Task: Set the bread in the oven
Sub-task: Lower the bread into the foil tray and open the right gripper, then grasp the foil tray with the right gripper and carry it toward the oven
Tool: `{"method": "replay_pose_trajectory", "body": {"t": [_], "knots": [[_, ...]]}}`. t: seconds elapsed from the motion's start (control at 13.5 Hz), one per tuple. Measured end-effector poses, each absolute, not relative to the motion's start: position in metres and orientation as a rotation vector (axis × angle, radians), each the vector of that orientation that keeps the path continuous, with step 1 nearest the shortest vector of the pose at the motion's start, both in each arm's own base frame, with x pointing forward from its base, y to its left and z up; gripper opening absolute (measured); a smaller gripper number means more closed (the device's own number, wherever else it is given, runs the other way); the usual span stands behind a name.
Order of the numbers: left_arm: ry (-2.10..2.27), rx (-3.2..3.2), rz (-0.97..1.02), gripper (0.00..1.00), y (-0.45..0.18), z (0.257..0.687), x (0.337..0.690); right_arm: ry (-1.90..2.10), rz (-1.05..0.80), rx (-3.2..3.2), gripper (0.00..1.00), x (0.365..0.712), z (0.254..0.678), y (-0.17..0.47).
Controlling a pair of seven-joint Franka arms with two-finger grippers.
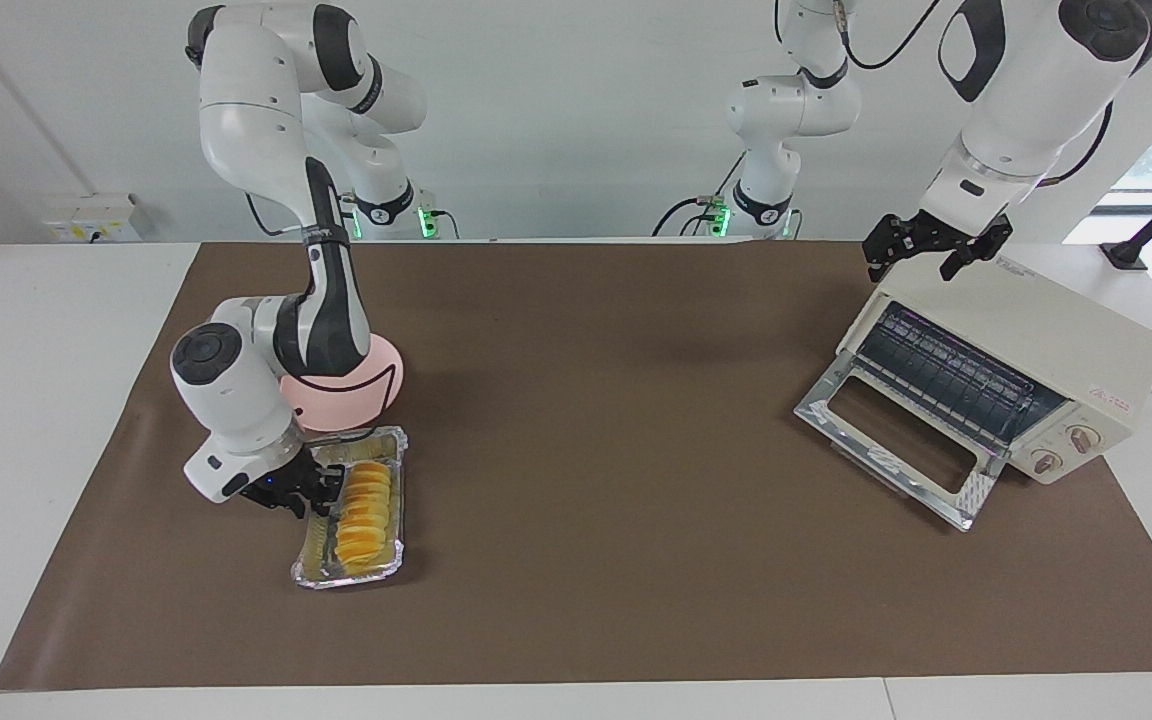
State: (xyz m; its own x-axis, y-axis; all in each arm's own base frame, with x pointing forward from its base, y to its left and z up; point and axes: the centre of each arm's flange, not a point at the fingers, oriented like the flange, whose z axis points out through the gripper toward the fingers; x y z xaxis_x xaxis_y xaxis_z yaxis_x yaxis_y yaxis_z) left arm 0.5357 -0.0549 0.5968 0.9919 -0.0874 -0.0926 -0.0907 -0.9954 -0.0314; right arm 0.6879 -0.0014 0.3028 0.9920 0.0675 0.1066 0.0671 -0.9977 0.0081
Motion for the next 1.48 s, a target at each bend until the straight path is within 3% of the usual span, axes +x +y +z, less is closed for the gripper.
{"method": "replay_pose_trajectory", "body": {"t": [0.15, 0.37, 0.59, 0.96, 1.19, 1.48], "knots": [[0.139, -3.100, 0.142, 1.00, -0.055, 0.597, 0.536, 0.107, 0.175, 3.132, 0.02, 0.688, 0.306, 0.001], [0.139, -3.100, 0.142, 1.00, -0.055, 0.597, 0.536, 0.109, 0.144, 3.134, 0.02, 0.690, 0.321, 0.002], [0.139, -3.100, 0.142, 1.00, -0.055, 0.597, 0.536, 0.143, 0.061, 3.146, 0.02, 0.699, 0.374, 0.018], [0.139, -3.100, 0.142, 1.00, -0.055, 0.597, 0.536, 0.092, -0.015, 3.204, 0.02, 0.674, 0.457, 0.169], [0.139, -3.100, 0.142, 1.00, -0.055, 0.597, 0.536, 0.016, -0.019, 3.237, 0.02, 0.634, 0.458, 0.289], [0.139, -3.100, 0.142, 1.00, -0.055, 0.597, 0.536, -0.003, 0.002, 3.252, 0.02, 0.587, 0.402, 0.380]]}}
